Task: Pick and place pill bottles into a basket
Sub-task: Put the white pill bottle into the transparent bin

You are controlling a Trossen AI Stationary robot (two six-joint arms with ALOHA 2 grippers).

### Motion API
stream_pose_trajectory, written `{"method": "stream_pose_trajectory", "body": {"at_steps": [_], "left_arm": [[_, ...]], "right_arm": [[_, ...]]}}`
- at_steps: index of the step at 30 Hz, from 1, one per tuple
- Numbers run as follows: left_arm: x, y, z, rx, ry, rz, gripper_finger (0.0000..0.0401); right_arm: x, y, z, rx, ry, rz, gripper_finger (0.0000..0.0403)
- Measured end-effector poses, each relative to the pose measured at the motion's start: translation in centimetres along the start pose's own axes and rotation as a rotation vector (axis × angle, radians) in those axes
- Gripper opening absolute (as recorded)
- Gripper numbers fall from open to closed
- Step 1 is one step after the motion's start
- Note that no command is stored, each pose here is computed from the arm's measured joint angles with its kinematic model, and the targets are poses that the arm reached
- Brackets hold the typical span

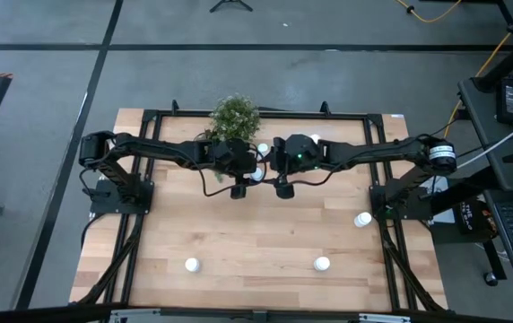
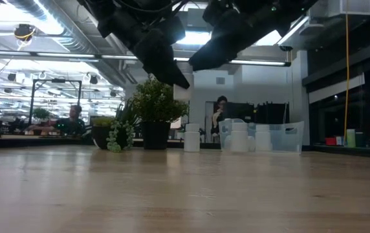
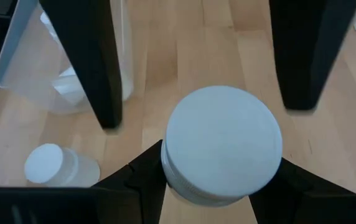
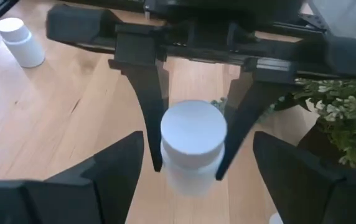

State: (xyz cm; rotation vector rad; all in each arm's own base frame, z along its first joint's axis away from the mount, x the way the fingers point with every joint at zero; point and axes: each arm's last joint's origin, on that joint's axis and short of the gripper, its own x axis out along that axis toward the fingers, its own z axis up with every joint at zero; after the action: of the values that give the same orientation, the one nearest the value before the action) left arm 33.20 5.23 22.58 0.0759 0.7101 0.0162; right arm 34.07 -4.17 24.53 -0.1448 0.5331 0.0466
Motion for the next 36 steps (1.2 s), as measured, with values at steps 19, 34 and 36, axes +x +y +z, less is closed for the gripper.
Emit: {"method": "stream_pose_trajectory", "body": {"at_steps": [19, 34, 36], "left_arm": [[-0.05, 0.13, 0.77, 0.005, -0.08, 0.014, 0.0175], [-0.05, 0.0, 0.88, 0.011, -0.102, -0.043, 0.0175], [-0.05, -0.02, 0.9, 0.029, -0.105, -0.043, 0.0175]], "right_arm": [[0.29, 0.69, 0.36, -0.072, -0.02, -0.037, 0.0303], [0.26, 0.77, 0.35, -0.079, -0.02, -0.024, 0.0191], [0.26, 0.78, 0.34, -0.088, -0.019, -0.02, 0.0174]]}}
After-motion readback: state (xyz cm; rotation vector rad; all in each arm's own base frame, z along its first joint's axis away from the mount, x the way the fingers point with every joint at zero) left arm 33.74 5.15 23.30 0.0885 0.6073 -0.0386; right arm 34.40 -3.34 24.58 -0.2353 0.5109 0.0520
